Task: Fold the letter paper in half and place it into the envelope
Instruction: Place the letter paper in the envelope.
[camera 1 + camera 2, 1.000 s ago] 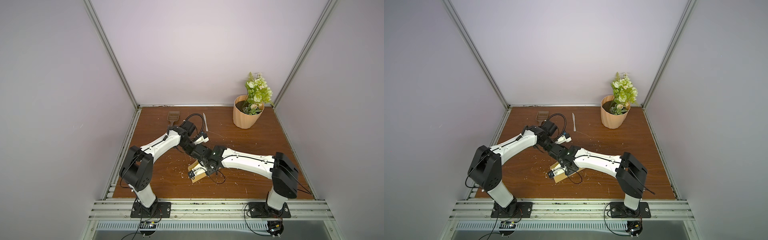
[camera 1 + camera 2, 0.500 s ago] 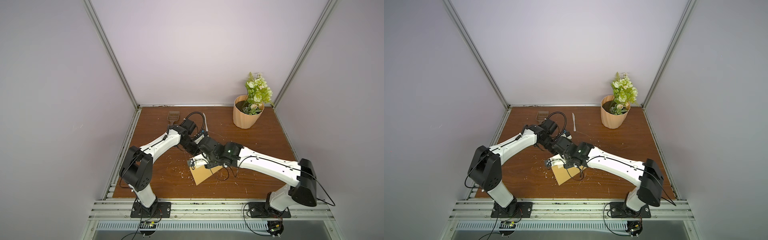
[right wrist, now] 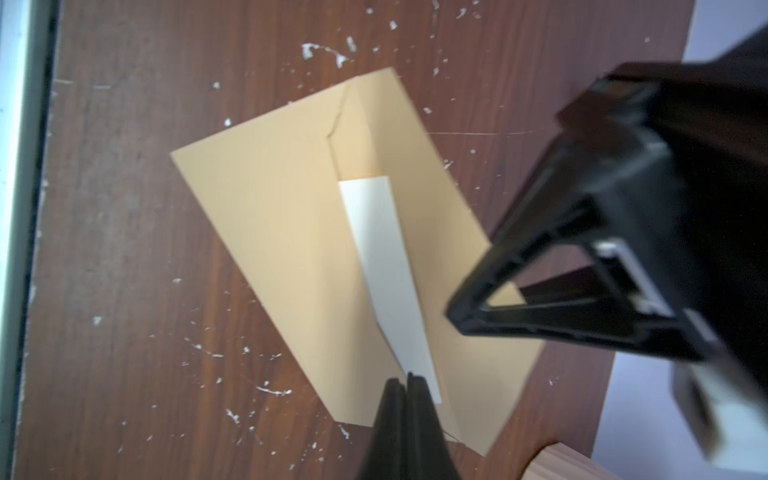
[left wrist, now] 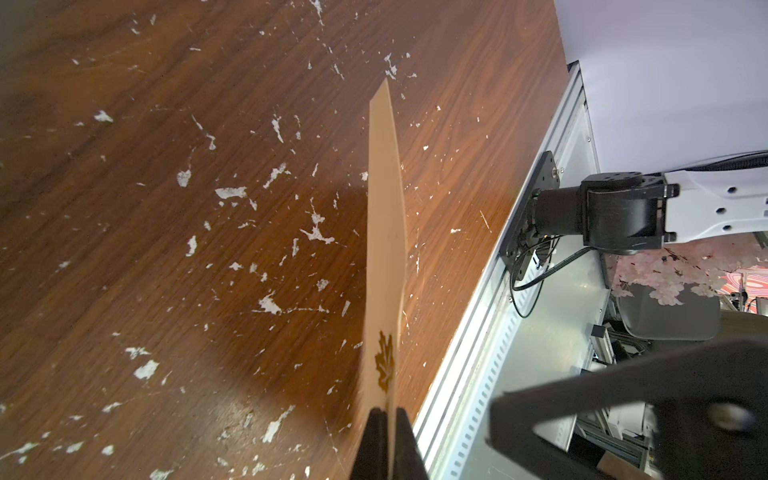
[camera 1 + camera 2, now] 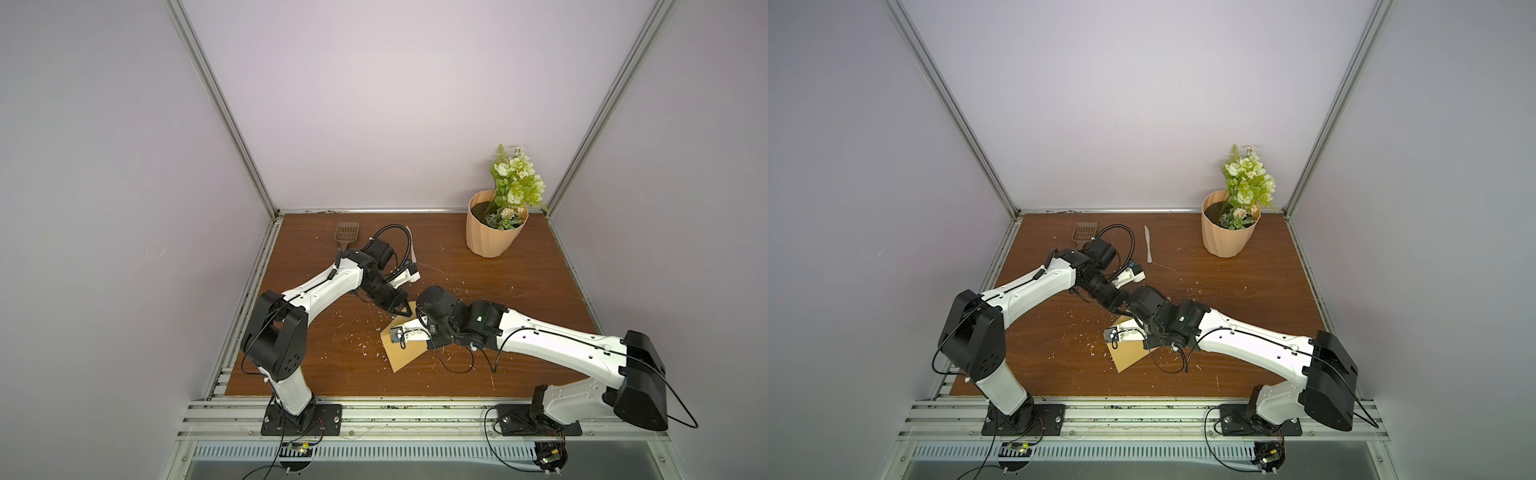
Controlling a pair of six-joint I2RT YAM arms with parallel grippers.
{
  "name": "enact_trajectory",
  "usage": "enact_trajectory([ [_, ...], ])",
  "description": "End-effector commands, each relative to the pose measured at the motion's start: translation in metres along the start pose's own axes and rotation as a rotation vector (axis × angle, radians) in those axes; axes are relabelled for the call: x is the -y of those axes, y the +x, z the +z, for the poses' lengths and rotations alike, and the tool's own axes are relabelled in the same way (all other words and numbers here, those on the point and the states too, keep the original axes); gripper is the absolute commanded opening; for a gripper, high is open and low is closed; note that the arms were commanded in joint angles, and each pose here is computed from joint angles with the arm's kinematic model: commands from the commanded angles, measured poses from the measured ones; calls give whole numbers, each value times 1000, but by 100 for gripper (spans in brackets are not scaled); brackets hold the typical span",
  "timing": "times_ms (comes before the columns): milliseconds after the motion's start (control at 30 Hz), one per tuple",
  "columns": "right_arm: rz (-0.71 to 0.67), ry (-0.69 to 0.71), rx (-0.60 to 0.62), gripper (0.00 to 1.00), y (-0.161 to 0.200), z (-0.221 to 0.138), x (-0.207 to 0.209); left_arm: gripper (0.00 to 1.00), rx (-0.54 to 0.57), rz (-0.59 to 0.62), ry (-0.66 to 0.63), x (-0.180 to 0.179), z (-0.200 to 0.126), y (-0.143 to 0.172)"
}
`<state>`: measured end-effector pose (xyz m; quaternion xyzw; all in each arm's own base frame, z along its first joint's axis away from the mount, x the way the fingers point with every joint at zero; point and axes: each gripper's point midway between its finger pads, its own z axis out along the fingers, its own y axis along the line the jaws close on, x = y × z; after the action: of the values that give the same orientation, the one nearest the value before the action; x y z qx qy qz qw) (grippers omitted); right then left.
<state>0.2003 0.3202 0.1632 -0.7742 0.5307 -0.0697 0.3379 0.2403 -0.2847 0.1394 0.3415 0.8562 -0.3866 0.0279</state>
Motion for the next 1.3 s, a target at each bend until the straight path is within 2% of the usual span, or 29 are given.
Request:
enact_trajectory([
  [0,-5,82,101,0,-23,-5,15,0,-18,0,49,11,2,1],
  [267,-60,175,96,0,-38,15,34,0,-25,-15,69,11,5,2],
  [700,-96,89,77,0,-39,43,12,0,-21,-10,76,13,4,-1],
  [1067,-95,56,46,0,-35,50,5,0,-18,2,78,13,4,-3],
  [1267,-36,147,33,0,-39,36,35,0,-28,-2,7,-2,5,-2],
])
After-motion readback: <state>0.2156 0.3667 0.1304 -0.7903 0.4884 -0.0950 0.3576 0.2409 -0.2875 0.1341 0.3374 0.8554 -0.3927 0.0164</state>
